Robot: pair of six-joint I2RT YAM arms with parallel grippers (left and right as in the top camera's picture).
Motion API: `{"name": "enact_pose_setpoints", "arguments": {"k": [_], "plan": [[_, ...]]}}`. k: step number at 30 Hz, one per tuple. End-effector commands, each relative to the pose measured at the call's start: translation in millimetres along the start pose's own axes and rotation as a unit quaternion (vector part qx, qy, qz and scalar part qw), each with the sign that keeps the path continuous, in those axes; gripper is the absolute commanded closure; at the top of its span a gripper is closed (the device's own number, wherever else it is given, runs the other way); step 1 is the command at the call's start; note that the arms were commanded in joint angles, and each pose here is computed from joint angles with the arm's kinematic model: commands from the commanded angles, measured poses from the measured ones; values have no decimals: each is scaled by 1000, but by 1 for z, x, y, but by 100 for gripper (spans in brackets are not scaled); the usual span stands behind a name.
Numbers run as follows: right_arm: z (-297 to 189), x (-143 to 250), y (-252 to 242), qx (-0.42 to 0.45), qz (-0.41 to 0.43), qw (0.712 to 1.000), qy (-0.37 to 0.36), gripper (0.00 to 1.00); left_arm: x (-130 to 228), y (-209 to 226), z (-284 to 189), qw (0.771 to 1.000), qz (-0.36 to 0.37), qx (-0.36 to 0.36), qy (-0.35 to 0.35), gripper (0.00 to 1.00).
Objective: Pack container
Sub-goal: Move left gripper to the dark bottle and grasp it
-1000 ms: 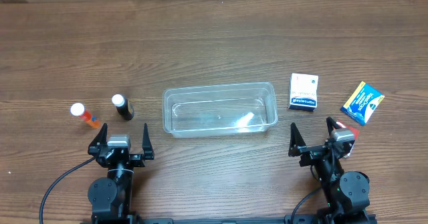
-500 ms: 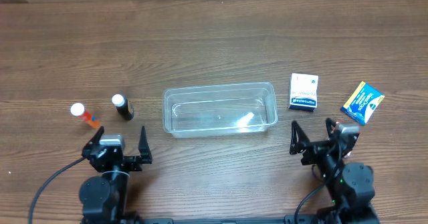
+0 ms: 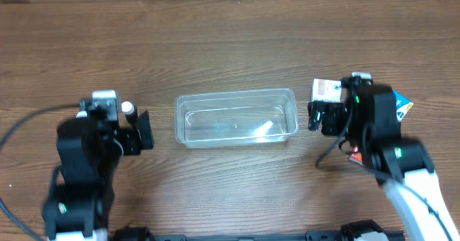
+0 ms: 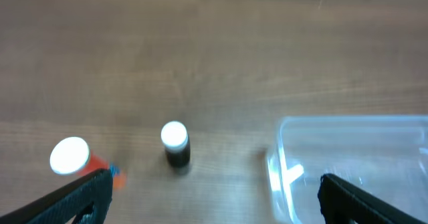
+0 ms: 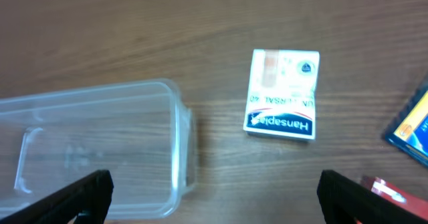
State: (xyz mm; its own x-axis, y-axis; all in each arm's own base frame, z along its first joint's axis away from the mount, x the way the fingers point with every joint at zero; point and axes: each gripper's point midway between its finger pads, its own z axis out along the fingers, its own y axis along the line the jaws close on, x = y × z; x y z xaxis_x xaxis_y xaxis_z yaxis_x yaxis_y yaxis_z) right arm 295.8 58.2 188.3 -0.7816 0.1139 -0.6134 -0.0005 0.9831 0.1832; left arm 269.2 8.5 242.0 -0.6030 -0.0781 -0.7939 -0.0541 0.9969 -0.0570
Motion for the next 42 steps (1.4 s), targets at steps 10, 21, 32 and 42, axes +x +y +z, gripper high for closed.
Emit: {"name": "enact_pose_setpoints", "arguments": {"k": [10,21,32,42], "plan": [[34,0,-17,46,-14,988,144,0,-1,-12,19,968,-23,27,247,0],[34,0,-18,47,-14,988,144,0,-2,14,69,963,-42,-35,265,0],[34,0,-18,47,-14,988,144,0,33,40,134,937,-77,-57,335,0],[34,0,-18,47,-14,988,144,0,79,42,170,907,-81,-57,410,9]]}}
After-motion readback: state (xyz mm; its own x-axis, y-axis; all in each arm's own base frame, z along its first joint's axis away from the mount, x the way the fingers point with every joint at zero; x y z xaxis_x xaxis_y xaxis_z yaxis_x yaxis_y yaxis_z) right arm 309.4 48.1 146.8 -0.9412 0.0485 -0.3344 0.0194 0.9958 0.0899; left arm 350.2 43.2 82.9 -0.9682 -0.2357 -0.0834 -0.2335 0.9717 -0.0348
